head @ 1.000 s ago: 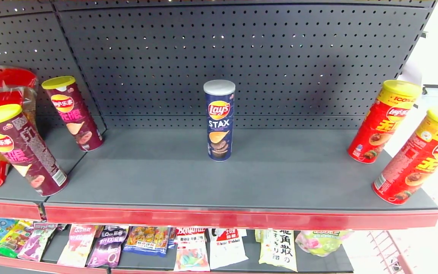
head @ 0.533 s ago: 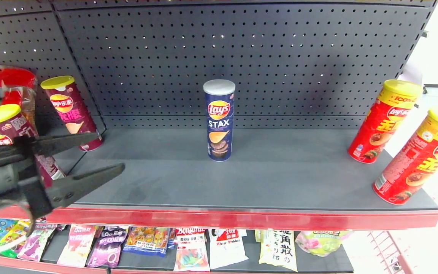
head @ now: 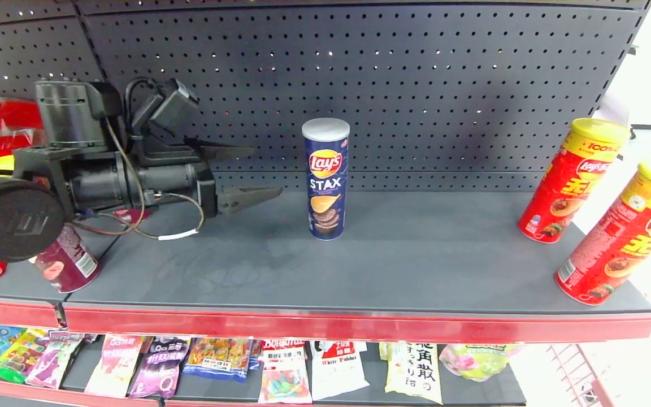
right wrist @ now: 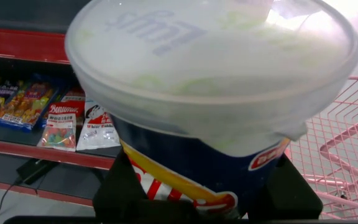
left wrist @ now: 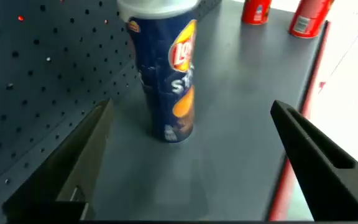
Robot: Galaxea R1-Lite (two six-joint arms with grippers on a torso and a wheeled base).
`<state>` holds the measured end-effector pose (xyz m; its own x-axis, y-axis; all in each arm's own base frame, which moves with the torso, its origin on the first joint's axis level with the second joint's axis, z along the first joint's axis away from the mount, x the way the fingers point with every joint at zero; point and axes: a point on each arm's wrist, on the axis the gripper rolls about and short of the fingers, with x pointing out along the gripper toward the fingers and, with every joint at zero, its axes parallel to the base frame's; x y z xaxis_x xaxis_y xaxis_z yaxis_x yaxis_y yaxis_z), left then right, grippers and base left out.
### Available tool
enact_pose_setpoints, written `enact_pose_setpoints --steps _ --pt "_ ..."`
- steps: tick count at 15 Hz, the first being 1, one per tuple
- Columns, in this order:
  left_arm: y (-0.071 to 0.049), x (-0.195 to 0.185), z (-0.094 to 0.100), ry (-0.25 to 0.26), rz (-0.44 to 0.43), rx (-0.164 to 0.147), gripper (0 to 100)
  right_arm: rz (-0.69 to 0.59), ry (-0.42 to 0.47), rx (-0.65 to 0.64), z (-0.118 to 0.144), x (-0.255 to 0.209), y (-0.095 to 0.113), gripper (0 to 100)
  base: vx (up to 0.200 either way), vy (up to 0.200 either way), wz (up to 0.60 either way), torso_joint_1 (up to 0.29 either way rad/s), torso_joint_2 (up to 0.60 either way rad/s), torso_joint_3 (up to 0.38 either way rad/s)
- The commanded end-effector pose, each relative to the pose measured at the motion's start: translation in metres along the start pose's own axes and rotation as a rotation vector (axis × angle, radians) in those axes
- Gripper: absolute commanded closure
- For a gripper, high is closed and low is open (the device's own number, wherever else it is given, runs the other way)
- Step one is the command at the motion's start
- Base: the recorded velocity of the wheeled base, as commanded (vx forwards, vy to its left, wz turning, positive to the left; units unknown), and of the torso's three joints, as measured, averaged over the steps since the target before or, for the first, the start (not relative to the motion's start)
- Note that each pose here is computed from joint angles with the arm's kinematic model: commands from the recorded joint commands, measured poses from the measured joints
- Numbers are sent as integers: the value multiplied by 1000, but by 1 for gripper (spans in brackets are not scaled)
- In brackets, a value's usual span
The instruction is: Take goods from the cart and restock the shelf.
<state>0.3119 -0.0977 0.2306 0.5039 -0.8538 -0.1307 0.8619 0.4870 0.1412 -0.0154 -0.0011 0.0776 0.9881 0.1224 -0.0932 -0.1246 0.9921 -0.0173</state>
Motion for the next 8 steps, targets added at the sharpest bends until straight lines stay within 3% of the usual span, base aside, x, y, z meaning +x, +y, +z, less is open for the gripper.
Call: enact_pose_setpoints --steps 1,8 --pt "18 30 -15 17 -19 -18 0 1 2 -1 0 0 0 100 0 0 0 0 0 0" --pt "29 69 -9 -25 -64 13 0 1 2 -2 0 0 0 100 0 0 0 0 0 0"
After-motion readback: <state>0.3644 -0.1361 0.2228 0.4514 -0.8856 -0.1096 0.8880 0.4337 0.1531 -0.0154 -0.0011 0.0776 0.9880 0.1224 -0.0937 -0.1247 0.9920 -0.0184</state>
